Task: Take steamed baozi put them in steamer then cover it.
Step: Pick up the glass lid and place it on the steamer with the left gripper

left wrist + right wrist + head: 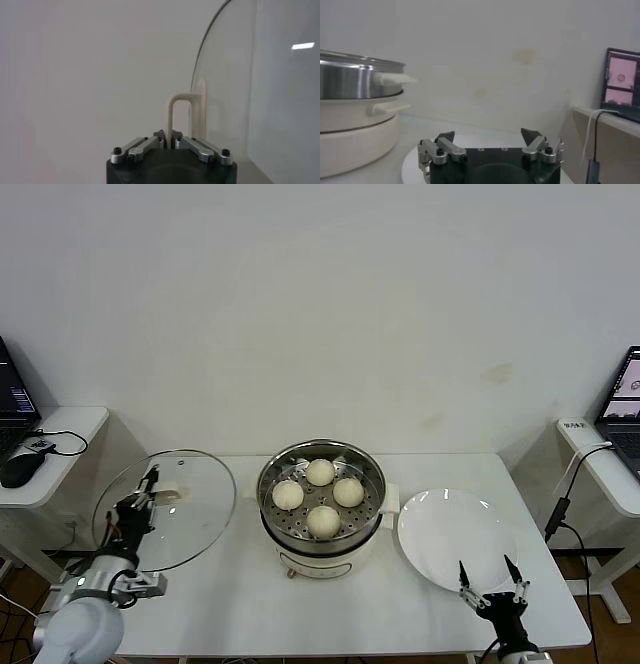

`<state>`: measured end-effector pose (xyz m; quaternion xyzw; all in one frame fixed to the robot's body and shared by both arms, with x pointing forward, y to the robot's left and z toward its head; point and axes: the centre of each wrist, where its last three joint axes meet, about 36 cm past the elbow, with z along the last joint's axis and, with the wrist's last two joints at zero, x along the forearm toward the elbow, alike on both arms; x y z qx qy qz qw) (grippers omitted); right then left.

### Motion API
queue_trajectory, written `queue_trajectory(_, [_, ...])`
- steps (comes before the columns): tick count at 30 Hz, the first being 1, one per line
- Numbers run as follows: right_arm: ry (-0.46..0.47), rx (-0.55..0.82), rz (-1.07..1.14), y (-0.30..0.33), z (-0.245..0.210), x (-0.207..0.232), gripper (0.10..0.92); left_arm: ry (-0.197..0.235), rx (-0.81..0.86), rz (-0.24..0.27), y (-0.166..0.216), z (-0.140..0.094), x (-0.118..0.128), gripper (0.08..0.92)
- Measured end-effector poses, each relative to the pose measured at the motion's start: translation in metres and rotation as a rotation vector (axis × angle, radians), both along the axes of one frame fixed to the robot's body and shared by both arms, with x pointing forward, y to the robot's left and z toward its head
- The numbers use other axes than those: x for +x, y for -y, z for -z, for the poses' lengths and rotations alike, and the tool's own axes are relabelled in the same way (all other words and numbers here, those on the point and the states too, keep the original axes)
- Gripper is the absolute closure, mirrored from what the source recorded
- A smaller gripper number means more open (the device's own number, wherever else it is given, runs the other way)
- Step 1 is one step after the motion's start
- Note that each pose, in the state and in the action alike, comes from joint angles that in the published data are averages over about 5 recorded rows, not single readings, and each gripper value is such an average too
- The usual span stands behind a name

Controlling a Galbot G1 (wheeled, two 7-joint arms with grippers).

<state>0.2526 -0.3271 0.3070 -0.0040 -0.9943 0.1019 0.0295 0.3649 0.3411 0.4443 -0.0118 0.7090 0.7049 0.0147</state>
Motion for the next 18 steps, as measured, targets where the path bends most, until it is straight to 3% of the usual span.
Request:
queue_trajectory(9, [-0.020,-0.045,-0.002,-0.004,0.013,0.014,0.200,-0.027,-0.016,0.051,0.051,-0.005,0.023,0.852])
queue_trajectory(18, [-0.042,-0.063,-0.016,-0.015,0.023,0.022,0.200,-0.024,-0.026,0.081,0.109,-0.014,0.045,0.852])
